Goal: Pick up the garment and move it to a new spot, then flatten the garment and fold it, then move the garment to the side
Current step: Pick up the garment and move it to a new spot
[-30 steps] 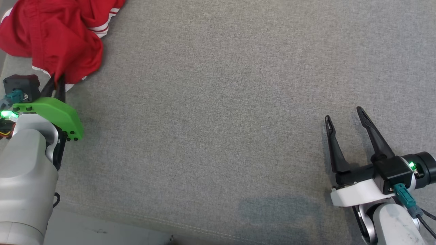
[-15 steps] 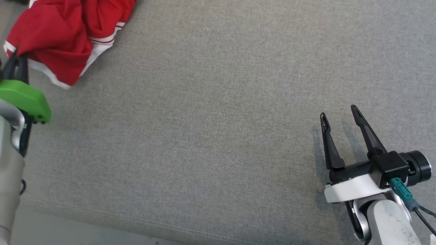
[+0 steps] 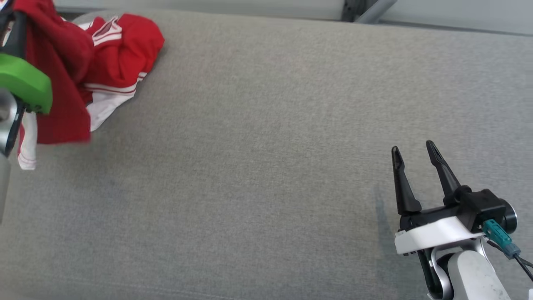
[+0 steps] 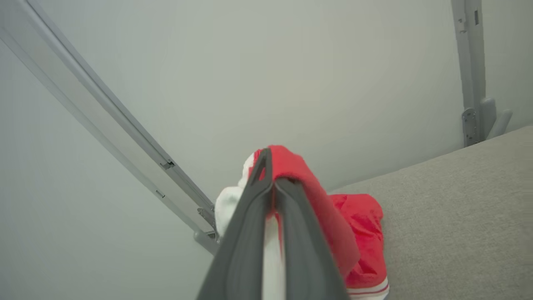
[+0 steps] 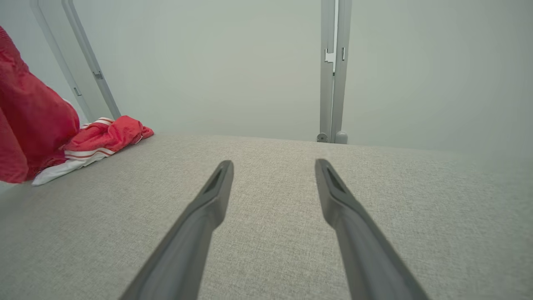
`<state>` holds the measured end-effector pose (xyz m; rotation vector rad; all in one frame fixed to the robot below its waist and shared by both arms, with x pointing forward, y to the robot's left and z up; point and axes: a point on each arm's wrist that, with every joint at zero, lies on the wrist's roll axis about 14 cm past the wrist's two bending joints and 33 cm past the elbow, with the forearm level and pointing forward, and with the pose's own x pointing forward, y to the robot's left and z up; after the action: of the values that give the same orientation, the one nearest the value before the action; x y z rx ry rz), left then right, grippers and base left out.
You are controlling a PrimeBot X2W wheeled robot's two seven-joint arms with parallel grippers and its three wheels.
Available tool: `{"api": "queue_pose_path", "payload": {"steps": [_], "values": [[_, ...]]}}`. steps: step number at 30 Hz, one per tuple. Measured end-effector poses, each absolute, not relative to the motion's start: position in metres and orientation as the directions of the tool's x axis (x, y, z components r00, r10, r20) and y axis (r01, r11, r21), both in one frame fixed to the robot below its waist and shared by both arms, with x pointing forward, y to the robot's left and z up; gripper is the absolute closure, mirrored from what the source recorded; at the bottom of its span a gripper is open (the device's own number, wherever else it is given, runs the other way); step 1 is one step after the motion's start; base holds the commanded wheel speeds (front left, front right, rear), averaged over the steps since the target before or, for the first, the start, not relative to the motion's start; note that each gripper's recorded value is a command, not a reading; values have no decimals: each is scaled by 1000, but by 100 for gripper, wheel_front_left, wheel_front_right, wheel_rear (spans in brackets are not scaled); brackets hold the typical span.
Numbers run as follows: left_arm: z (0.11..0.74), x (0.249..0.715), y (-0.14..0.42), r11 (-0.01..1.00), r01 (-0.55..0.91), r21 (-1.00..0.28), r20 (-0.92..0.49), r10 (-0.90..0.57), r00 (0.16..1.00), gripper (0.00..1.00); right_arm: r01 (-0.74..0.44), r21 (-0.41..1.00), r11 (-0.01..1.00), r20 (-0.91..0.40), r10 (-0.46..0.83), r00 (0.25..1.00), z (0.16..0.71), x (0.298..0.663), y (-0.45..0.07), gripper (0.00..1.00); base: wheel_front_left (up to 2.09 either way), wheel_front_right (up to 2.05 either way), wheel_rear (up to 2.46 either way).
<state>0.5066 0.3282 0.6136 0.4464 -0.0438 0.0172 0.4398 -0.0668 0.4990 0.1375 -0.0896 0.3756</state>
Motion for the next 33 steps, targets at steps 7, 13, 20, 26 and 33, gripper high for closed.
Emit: {"api": "queue_pose_path", "payload": {"steps": [7, 13, 20, 26, 33], "values": [[663, 517, 243, 873, 124, 472, 123, -204, 971, 100, -284, 125, 951, 137, 267, 954, 515, 422, -102, 0, 0, 0, 0], [689, 516, 163, 841, 266, 471, 171, -383, 908, 100, -208, 132, 969, 153, 187, 970, 524, 406, -132, 0, 0, 0, 0], [710, 506, 80, 787, 406, 465, 246, -556, 794, 100, -121, 129, 984, 162, 99, 982, 529, 393, -163, 0, 0, 0, 0], [718, 507, 29, 746, 479, 463, 266, -633, 727, 100, -64, 137, 989, 160, 42, 986, 529, 385, -182, 0, 0, 0, 0], [622, 532, -7, 752, 600, 272, 123, -646, 753, 100, -23, 146, 989, 122, 5, 993, 516, 391, -195, 0, 0, 0, 0]]}}
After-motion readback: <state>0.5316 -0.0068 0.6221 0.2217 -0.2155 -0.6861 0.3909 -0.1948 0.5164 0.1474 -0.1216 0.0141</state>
